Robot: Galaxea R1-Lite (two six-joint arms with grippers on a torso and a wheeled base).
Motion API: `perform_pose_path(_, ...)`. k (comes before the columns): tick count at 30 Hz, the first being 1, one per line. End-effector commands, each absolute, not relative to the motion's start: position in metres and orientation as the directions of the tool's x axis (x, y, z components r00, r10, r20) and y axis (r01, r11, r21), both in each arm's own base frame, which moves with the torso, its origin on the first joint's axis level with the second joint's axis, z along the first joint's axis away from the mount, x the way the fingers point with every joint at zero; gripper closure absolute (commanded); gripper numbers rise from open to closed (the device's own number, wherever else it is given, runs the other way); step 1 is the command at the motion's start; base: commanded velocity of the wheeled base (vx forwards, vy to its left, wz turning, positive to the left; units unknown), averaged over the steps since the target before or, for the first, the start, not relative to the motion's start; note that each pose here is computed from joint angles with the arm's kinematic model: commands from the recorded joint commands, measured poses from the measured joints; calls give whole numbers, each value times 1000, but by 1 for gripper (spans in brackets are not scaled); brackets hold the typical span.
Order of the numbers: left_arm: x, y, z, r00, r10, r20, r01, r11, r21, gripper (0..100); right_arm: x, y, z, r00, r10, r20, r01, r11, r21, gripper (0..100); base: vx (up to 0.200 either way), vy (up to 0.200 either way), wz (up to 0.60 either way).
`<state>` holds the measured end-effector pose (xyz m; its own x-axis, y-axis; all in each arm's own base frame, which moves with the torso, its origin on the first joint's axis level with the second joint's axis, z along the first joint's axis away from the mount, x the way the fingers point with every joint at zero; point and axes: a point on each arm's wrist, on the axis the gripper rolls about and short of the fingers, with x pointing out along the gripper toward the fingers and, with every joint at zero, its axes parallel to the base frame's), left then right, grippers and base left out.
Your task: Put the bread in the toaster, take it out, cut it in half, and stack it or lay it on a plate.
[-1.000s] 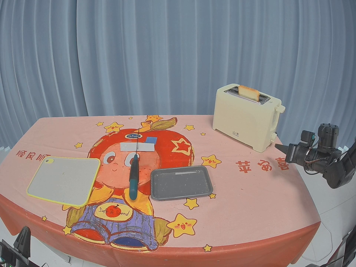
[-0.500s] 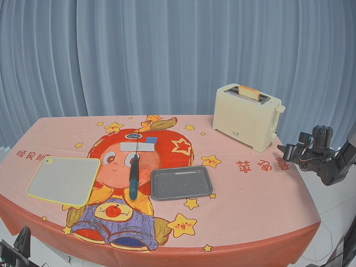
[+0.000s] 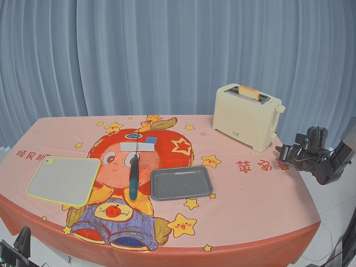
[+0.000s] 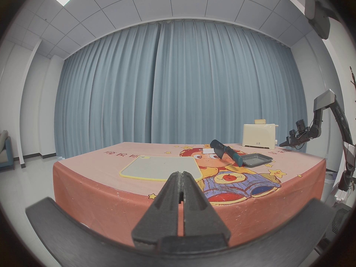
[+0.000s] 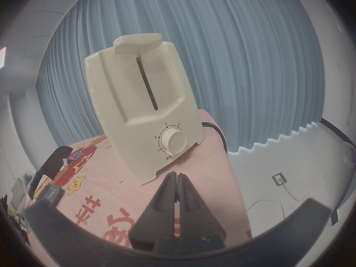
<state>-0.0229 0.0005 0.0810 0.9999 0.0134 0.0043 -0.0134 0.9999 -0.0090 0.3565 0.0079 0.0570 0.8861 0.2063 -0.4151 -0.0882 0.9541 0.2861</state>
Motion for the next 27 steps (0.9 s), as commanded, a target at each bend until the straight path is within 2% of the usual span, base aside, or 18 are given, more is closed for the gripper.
perform_pose_path(1, -22, 1, 76, 1000, 14, -12, -14, 1000, -9, 100, 358, 11, 56, 884, 215, -415, -95, 952, 290, 100, 0, 0, 0)
perform_pose_path(27, -22, 1, 76, 1000, 14, -12, -14, 1000, -9, 100, 365, 14, 64, 899, 225, -376, -102, 942, 319, 100, 0, 0, 0)
